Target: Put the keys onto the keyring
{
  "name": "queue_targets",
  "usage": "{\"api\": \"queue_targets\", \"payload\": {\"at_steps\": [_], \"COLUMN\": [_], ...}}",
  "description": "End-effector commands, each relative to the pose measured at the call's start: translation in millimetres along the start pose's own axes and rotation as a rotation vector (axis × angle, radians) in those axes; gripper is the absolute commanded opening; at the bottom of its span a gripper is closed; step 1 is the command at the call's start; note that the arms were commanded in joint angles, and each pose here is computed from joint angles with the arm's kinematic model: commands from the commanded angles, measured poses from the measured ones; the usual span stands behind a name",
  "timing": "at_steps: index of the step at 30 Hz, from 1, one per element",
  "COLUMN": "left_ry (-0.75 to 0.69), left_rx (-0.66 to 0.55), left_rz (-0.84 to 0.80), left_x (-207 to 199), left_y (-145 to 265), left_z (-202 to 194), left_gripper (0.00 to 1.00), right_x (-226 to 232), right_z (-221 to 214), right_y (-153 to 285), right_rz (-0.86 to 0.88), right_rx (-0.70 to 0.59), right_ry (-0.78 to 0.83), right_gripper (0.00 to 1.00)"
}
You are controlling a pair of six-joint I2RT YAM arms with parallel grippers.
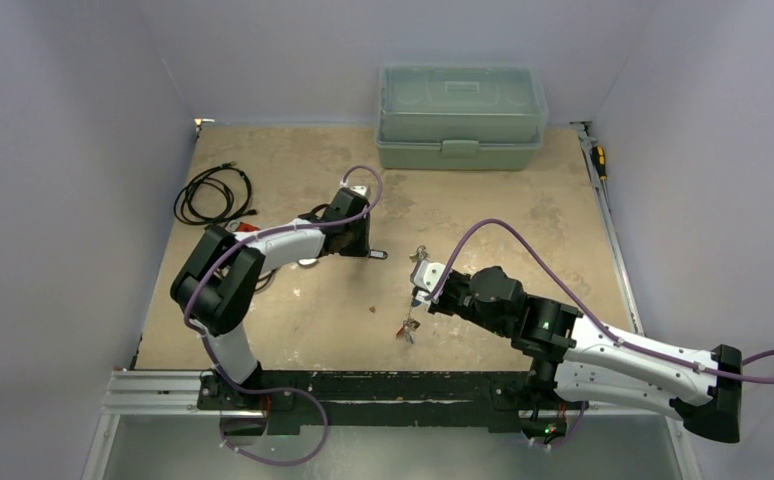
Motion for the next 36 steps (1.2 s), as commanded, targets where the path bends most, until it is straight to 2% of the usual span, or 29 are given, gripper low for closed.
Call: {"api": "queue_targets", "payload": {"at_steps": [1, 18, 22, 36], "left_ry": [0.028, 0.035, 0.038, 0.046], "left_rx": [-0.019, -0.009, -0.017, -0.104], "left_rz": [-0.022, -0.039, -0.041, -0.018], "left_x": [-1.6, -2.2, -2.5, -1.1], "left_y": [-3.7, -9.7, -7.8, 24.7], "left_z": [6.0, 2.1, 3.0, 14.4], "left_gripper": [0.22, 0.07, 0.00, 0.00], "right_x": [-8.8, -5.7, -5.1, -3.9], "right_z": [29.0, 28.0, 27.9, 27.1], "right_y": [4.6, 2.7, 2.6, 3.6], "right_rz": [-0.049, -0.038, -0.037, -0.035], "right_rx": [-0.103, -0.089, -0.087, -0.091], "right_ry": [-0.029, -0.025, -0.025, -0.026], "right_gripper": [0.00, 0.00, 0.00, 0.00]}}
Point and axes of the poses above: each gripper's point midway between its finger pads, its own y axis back along the fingers, its own x axis along the line the jaws close on, z = x × y, the point moved 10 cm from there along y, back along the fingers, and after that the axes turned 7 degrees about -y, right-handed, at the moved point
